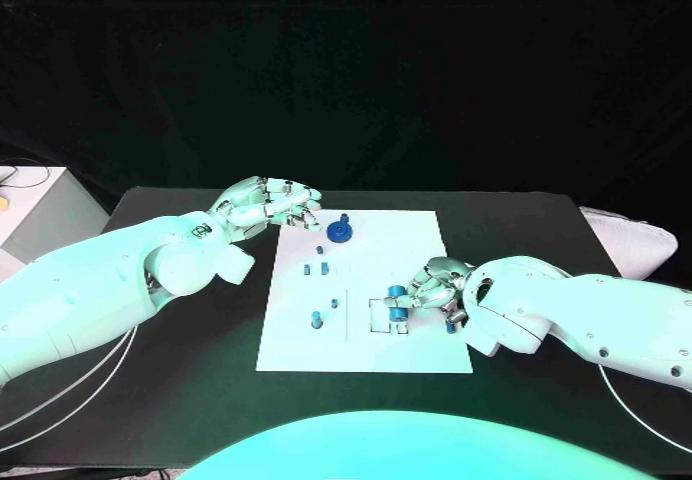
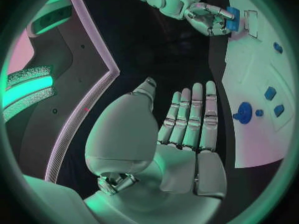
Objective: Assemble the parts on the task board
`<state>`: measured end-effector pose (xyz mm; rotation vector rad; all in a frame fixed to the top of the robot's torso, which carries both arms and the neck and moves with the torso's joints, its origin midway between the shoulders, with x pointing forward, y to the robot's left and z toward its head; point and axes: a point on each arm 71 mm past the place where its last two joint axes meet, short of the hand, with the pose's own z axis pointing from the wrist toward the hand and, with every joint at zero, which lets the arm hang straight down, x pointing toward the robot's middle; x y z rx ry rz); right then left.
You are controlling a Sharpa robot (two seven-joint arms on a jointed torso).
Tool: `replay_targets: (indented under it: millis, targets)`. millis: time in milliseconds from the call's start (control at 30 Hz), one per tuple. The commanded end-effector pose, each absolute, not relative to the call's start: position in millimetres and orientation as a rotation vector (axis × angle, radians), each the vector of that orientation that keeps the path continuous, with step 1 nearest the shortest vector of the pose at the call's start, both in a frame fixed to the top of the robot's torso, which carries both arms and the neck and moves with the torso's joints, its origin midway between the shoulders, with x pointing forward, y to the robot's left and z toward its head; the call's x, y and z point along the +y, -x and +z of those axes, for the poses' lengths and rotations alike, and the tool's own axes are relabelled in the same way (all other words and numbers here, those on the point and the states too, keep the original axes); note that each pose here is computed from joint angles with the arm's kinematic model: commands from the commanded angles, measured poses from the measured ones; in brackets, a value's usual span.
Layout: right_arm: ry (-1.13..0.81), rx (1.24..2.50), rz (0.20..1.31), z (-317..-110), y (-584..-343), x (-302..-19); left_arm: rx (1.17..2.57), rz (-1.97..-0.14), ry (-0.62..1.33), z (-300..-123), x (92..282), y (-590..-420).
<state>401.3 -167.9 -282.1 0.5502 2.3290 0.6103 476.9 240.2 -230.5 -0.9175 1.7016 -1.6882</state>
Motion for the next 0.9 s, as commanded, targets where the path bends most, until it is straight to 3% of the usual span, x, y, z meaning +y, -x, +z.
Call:
replay_targets:
  millis: [33, 900]
  targets:
    - [-0.503, 2.359, 0.601, -289.1, -400.4, -162.1, 1.704, -1.721, 0.901, -229.0, 237.3, -475.9]
    - [-0.324, 2.367, 0.535, -302.5, -405.0, -147.6, 1.716, -1.735, 0.892, -228.3, 236.0, -474.5]
